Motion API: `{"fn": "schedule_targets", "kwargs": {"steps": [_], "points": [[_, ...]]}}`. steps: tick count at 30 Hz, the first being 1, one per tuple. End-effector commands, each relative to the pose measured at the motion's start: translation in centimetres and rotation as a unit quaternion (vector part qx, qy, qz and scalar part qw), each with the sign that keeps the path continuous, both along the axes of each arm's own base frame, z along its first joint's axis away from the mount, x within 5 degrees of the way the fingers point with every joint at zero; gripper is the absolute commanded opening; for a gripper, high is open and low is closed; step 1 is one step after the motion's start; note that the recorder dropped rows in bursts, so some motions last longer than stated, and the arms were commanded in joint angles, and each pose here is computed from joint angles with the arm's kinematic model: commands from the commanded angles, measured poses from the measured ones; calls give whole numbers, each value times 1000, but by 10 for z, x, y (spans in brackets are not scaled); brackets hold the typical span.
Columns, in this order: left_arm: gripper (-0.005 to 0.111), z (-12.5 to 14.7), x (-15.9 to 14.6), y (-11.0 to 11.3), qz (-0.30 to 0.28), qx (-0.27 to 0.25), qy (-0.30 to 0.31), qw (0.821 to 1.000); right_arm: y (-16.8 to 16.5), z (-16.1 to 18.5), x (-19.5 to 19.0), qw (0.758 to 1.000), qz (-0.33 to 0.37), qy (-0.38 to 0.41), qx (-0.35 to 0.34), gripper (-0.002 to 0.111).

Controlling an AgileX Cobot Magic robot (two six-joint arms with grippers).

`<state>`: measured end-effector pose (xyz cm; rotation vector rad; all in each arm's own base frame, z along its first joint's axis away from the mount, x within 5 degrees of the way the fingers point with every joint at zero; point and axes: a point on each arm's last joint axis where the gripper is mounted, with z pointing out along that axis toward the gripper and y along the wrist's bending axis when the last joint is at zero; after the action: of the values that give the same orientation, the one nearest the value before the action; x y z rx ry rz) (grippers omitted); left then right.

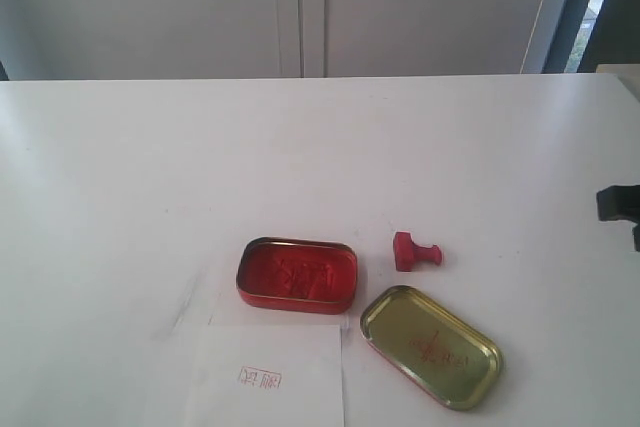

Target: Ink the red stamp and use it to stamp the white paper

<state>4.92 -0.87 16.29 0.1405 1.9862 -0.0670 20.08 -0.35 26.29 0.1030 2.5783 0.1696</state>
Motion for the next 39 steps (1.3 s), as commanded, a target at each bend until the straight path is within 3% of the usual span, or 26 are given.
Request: {"fn": "schedule_targets", "kwargs": {"steps": [1,14,31,34,39], "points": [[0,-1,0,0,2,-3,-2,1000,-3,16,-27,997,-18,-69,-11,0],[0,-1,0,0,2,-3,-2,1000,-2,47,-103,964,-31,-257,-66,0],[0,-1,0,0,2,-3,-2,1000,1,58,-131,944,-28,-318,-80,0],[0,-1,0,0,2,-3,-2,1000,1,61,-146,931,-29,-350,-96,0],[0,-1,0,0,2,-3,-2,1000,0,38,-164,920,-31,-371,-126,0]]}}
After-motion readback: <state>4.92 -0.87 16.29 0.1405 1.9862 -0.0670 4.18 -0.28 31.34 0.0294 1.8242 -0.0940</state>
